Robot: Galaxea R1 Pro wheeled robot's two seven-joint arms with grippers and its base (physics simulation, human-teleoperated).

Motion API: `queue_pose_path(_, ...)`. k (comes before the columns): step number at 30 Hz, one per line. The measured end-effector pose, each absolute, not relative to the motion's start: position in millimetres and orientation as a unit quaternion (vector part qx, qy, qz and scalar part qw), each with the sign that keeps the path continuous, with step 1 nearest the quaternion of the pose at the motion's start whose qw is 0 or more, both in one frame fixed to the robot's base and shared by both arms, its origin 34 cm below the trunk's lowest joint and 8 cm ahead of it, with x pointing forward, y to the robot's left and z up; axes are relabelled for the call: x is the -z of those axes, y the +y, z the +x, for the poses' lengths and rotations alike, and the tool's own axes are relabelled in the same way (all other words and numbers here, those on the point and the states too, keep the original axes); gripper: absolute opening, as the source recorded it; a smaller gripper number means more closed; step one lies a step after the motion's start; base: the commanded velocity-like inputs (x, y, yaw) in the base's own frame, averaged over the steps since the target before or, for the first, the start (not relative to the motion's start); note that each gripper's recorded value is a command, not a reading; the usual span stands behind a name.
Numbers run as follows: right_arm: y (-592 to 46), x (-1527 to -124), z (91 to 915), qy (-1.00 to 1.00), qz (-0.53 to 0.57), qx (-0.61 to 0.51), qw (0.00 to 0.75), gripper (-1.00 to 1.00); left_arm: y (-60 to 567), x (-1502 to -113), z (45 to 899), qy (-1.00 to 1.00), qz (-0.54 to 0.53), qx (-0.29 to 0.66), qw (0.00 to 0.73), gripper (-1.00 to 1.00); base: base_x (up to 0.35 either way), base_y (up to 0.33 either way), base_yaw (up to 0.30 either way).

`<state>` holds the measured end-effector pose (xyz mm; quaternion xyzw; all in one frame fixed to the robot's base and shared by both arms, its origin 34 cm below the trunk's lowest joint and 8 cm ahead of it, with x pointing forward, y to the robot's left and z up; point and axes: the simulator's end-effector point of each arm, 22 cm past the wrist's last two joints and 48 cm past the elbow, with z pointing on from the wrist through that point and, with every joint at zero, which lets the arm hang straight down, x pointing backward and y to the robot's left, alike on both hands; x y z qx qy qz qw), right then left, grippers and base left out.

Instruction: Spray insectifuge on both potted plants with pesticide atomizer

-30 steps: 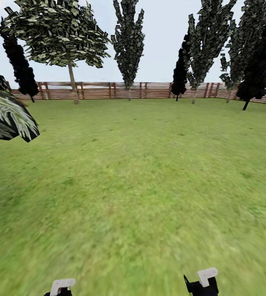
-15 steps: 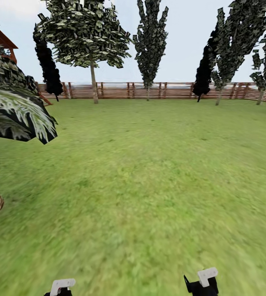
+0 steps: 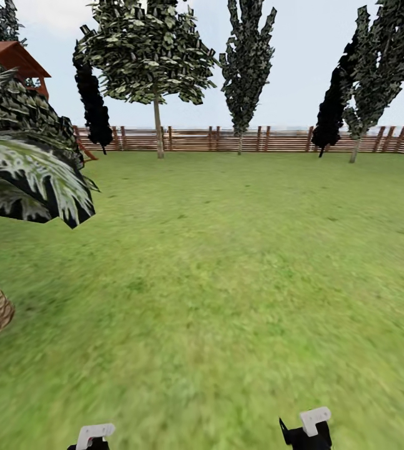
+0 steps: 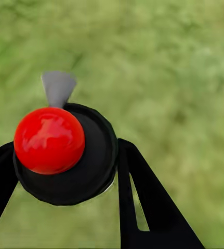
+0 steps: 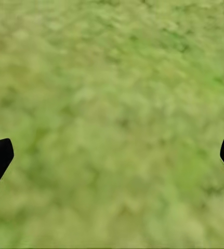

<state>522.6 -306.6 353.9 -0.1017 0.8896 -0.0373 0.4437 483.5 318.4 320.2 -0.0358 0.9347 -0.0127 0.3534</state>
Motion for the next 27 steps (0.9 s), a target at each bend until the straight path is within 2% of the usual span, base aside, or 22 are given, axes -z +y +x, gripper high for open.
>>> queue_pose_path(27,-306.5,-353.9,522.6,0.89,-0.102,0.037,0.444,1.0,318.4,-320.0,483.3,0.935,-0.036,0.013,0.353,-1.0,0.341,0.0,0.0)
